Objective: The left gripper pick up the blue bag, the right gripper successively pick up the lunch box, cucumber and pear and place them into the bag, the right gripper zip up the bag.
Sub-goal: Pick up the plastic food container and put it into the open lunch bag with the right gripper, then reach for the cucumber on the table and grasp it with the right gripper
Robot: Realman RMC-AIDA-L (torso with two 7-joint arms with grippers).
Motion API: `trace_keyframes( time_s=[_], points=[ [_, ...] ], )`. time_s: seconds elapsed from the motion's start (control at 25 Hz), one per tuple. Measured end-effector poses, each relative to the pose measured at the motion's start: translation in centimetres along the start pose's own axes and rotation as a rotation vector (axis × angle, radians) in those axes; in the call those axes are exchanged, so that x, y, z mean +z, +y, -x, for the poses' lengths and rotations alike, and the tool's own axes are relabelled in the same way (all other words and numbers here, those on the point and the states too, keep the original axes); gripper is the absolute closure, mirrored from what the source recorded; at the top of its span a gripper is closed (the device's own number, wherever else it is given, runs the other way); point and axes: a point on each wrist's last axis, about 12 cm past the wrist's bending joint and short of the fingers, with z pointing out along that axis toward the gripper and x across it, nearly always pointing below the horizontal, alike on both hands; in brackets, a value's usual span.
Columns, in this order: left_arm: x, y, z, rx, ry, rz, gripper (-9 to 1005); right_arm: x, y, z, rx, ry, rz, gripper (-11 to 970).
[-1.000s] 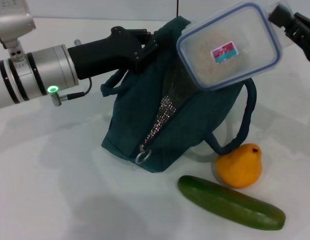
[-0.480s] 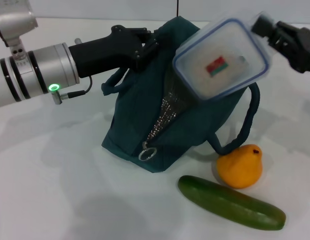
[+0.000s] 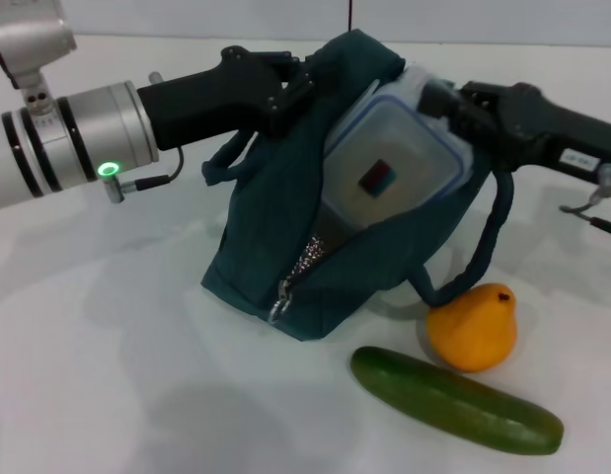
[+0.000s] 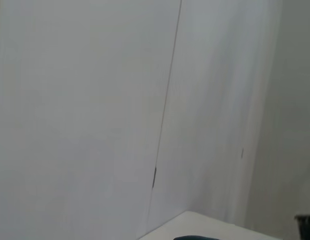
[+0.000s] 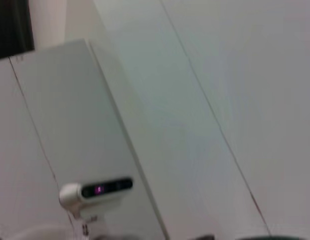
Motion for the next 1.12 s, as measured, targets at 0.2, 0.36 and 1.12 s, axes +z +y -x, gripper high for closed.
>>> trace_keyframes(
  time_s=[0.2,0.36,1.12],
  points=[
    [0.2,0.1,0.1,0.004,0.001,0.003,918,1.3,-0.3,-0.1,-0.018,0.055,-0.008,808],
    [0.2,0.1,0.1,0.003,0.002,0.006,918,1.7,-0.6,0.1,-0.023,0.062,-0.017,805],
    [-0.7,-0.1,-1.9,0.011,0.031,0.045,919,-6.6,3.9,6.3,-0.012,0.384,0.06,371]
  ],
)
